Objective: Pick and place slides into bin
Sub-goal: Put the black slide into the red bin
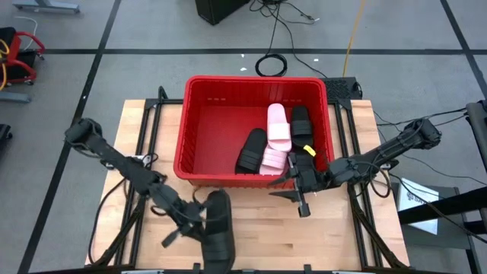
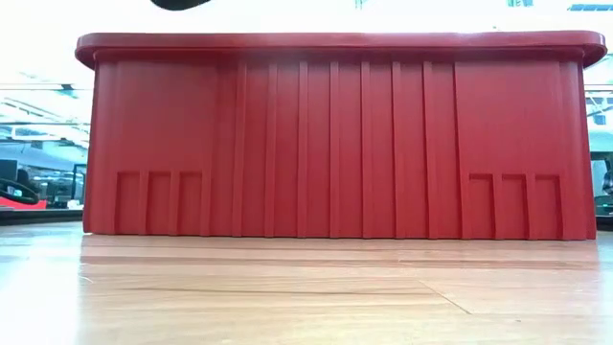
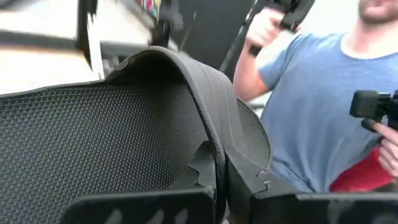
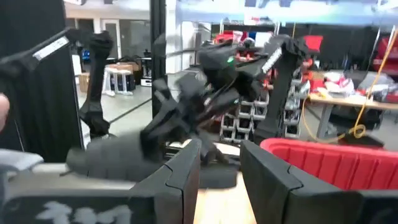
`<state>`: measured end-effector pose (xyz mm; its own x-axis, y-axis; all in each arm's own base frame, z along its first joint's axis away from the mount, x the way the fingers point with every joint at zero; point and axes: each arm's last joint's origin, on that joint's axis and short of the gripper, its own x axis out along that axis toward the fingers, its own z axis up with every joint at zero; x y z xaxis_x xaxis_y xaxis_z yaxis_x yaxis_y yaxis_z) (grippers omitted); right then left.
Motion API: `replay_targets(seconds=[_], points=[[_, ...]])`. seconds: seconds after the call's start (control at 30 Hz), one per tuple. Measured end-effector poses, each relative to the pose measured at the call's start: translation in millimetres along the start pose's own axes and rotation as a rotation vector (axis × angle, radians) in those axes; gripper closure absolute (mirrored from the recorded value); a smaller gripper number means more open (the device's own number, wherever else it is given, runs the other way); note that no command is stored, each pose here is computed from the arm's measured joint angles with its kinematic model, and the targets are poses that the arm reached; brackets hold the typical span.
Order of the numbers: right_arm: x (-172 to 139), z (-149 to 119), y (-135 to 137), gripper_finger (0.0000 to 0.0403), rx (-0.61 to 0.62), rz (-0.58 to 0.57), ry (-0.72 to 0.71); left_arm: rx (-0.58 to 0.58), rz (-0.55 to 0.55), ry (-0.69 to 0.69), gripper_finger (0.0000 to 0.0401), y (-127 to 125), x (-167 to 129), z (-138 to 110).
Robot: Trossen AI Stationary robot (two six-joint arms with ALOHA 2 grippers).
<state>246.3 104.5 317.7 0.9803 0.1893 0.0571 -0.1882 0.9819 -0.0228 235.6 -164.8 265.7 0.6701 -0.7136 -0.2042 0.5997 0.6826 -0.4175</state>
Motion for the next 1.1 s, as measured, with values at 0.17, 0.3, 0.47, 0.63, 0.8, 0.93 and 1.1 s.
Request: replay_targets(seconds=[0.17, 0.3, 0.47, 0.63, 0.8, 0.93, 1.1], points=[[-1, 3, -1, 0.0298, -0.114, -0.006, -0.029, 0.122, 0.071, -0.116, 0.0398, 4, -37, 29], [0, 5, -7, 0.0298, -0.202, -0.034, -0.040, 0.159, 0.163, -0.181, 0.0396, 14, -75, 47], [1, 7, -19, 0.0298, -0.222, -0.120, -0.052, 0.205, 0.318, -0.197, 0.0397, 21, -120, 68], [-5, 9, -36, 0.0298, -0.256, -0.317, 0.013, 0.266, 0.465, -0.121, 0.0398, 23, -149, 96], [-12, 12, -56, 0.0298, -0.268, -0.394, 0.044, 0.270, 0.608, -0.069, 0.0399, 41, -172, 120], [-19, 15, -74, 0.0298, -0.283, -0.461, 0.072, 0.223, 0.689, 0.010, 0.0399, 77, -186, 126], [-32, 18, -94, 0.0298, -0.295, -0.545, 0.113, 0.143, 0.700, 0.090, 0.0399, 127, -206, 129]])
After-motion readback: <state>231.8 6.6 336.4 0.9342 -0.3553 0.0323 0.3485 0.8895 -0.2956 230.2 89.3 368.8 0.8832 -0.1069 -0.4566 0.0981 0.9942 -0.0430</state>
